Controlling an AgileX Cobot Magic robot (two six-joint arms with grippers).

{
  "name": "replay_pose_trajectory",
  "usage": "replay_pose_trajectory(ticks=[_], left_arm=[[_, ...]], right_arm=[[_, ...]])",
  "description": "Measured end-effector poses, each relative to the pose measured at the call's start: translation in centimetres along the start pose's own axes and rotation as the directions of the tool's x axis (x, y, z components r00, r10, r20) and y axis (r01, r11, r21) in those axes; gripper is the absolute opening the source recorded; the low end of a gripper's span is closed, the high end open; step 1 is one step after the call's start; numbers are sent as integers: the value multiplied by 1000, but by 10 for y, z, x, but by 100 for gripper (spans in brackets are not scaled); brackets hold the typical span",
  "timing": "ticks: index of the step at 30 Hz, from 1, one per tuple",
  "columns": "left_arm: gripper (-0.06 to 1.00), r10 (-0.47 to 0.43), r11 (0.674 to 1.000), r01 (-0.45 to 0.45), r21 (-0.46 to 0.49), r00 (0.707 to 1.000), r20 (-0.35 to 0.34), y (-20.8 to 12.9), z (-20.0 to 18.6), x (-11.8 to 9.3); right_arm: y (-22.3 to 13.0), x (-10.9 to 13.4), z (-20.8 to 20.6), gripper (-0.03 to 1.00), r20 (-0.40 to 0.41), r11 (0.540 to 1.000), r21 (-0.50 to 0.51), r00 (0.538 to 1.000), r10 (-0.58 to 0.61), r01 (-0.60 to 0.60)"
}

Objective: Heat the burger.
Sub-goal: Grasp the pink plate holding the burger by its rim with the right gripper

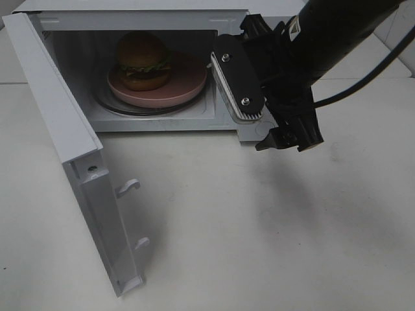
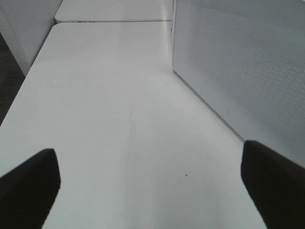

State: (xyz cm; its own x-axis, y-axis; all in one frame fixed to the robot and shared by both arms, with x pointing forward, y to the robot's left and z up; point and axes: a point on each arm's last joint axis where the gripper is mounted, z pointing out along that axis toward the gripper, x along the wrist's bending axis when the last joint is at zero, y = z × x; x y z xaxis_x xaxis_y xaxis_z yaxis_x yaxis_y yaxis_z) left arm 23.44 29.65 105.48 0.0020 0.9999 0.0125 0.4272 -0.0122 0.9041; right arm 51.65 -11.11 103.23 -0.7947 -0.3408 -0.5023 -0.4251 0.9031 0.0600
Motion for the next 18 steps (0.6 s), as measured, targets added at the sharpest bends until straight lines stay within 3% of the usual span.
replay_pose_trajectory(ticks=[18], left_arm=[[97,0,1000,0,0,1000,0,0,0,0]], right_arm=[[24,-36,44,94,78,998,-45,996,44,-41]])
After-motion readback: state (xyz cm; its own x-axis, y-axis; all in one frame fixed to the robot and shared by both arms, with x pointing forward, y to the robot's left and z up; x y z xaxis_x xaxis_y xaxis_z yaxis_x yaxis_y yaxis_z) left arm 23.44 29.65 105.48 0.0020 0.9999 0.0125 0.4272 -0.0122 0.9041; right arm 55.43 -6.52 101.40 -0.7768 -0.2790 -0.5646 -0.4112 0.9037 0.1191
